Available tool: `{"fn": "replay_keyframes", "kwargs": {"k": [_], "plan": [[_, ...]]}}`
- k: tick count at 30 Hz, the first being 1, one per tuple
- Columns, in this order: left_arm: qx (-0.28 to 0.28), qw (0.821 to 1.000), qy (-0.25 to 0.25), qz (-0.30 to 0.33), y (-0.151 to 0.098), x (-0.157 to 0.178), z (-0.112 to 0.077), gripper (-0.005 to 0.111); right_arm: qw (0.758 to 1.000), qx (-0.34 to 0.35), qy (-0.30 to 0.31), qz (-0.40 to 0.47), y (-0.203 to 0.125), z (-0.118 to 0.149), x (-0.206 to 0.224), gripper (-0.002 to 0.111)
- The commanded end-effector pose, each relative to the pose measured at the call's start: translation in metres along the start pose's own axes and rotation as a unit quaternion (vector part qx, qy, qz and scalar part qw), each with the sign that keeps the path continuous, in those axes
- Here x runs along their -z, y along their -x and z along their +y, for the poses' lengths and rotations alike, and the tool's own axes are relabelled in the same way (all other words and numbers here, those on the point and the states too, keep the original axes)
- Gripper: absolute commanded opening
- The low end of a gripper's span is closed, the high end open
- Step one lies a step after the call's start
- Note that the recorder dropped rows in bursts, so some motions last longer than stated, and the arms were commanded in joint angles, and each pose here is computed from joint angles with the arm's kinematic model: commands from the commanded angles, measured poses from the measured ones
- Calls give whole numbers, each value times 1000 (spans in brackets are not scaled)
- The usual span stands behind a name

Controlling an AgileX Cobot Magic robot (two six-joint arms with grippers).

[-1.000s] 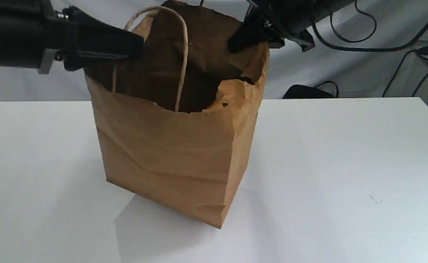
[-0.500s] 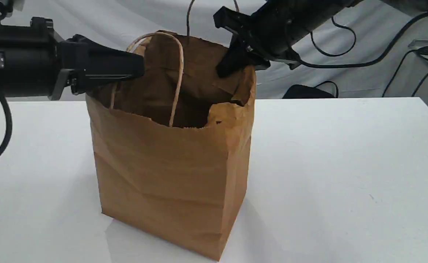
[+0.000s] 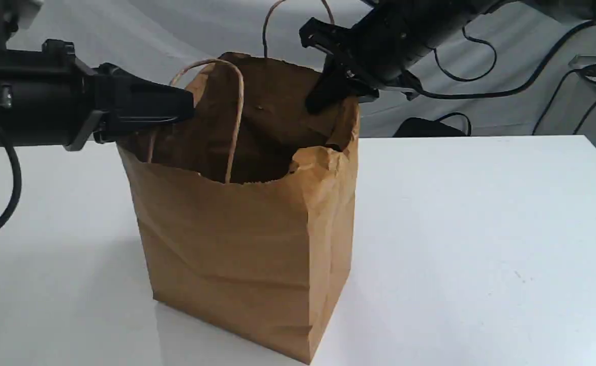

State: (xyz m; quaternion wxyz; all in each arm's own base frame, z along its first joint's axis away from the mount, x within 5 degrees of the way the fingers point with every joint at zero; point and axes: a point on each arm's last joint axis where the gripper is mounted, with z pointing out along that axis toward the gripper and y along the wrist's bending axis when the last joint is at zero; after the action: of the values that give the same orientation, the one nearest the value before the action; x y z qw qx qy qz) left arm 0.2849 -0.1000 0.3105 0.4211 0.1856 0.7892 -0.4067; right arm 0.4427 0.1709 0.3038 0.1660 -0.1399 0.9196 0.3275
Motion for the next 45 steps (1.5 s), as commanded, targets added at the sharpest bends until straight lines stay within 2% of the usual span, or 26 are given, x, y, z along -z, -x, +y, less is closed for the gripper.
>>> {"fn": "replay_keyframes", "kwargs": {"k": [1,4,7,12,16,24,30,35,41,45], "plan": [[-1,1000,-1,4,-2,0,-2,4,1000,2,4,-8,2,4,4,0],[-1,1000,-1,4,-2,0,-2,13,1000,3,1,-8,2,3,4,0],[-1,1000,-1,4,-2,0,-2,26,1000,6,-6,-7,2,2,4,8],[-1,1000,8,1,-1,0,-1,43,1000,7,-10,-7,2,1,4,36],[0,1000,11,-1,-1,0,0,45,1000,7,-10,-7,2,1,4,48],[-3,1000,22,-3,0,0,2,45,1000,13,-11,-15,2,4,13,50],[-4,1000,23,-2,0,0,3,45,999,17,-16,-40,4,6,37,50],[-11,999,32,2,-1,3,5,45,998,27,-15,-60,4,17,57,50],[-14,998,53,-22,8,23,10,45,996,42,-21,-77,2,28,75,49],[-26,998,43,-31,12,40,5,45,995,50,-28,-86,0,34,84,50]]}}
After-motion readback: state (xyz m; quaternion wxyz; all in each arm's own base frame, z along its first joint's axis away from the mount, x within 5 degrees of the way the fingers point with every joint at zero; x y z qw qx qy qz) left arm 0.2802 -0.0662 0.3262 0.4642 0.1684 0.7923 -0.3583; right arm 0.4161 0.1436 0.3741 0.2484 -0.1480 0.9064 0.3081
